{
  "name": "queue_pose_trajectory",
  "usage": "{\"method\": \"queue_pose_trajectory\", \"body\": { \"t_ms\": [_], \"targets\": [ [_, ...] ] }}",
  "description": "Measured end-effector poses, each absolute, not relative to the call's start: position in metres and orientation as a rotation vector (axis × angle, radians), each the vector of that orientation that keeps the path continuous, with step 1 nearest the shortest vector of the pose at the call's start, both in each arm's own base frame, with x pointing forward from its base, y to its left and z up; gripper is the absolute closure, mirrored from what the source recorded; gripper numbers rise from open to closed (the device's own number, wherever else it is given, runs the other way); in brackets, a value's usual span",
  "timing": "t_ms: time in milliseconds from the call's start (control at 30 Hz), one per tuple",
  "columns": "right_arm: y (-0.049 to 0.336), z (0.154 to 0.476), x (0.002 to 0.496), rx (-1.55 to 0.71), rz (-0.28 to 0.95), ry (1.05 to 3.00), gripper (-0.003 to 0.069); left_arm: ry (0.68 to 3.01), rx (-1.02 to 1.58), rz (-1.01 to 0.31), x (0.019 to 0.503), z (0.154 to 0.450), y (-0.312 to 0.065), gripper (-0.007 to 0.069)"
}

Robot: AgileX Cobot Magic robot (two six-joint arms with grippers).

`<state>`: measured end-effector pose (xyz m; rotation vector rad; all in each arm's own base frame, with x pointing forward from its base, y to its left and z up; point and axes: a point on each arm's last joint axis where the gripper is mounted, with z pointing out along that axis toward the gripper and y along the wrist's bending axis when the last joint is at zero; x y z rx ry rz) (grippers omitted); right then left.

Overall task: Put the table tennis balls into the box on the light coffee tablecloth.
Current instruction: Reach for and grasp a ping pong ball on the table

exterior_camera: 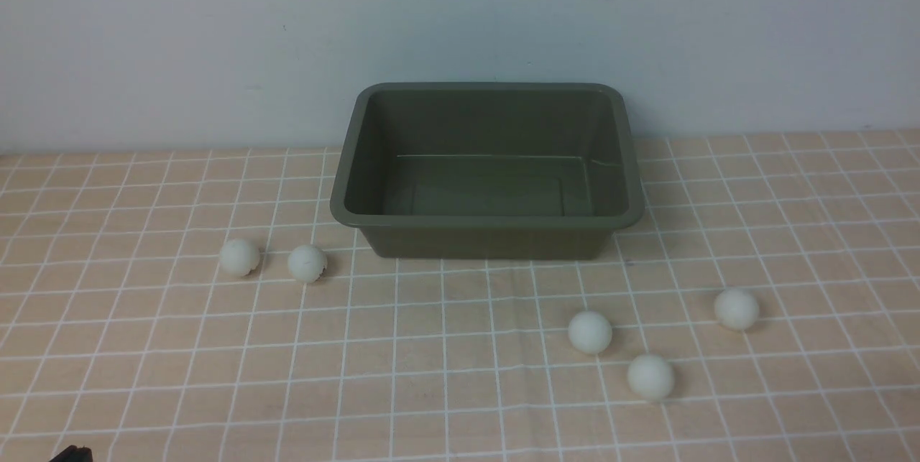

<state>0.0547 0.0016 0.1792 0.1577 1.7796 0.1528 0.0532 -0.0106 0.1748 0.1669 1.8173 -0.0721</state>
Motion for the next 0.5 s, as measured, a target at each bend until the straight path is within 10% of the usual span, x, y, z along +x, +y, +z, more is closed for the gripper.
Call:
{"method": "queue_pose_trajectory", "body": {
  "t_ms": [333, 500],
  "targets": [
    [0.0016, 0.1792, 0.0547, 0.158, 0.153, 1.780, 0.0673, 1.818, 0.152, -0.087, 0.0532, 0.1749, -0.0108, 0.0694],
    [0.0032, 0.1808, 0.0552, 0.223, 0.235, 1.752, 0.0673, 1.814, -0.081, -0.352, 0.0528, 0.1768, -0.0159, 0.0694]
  ]
}}
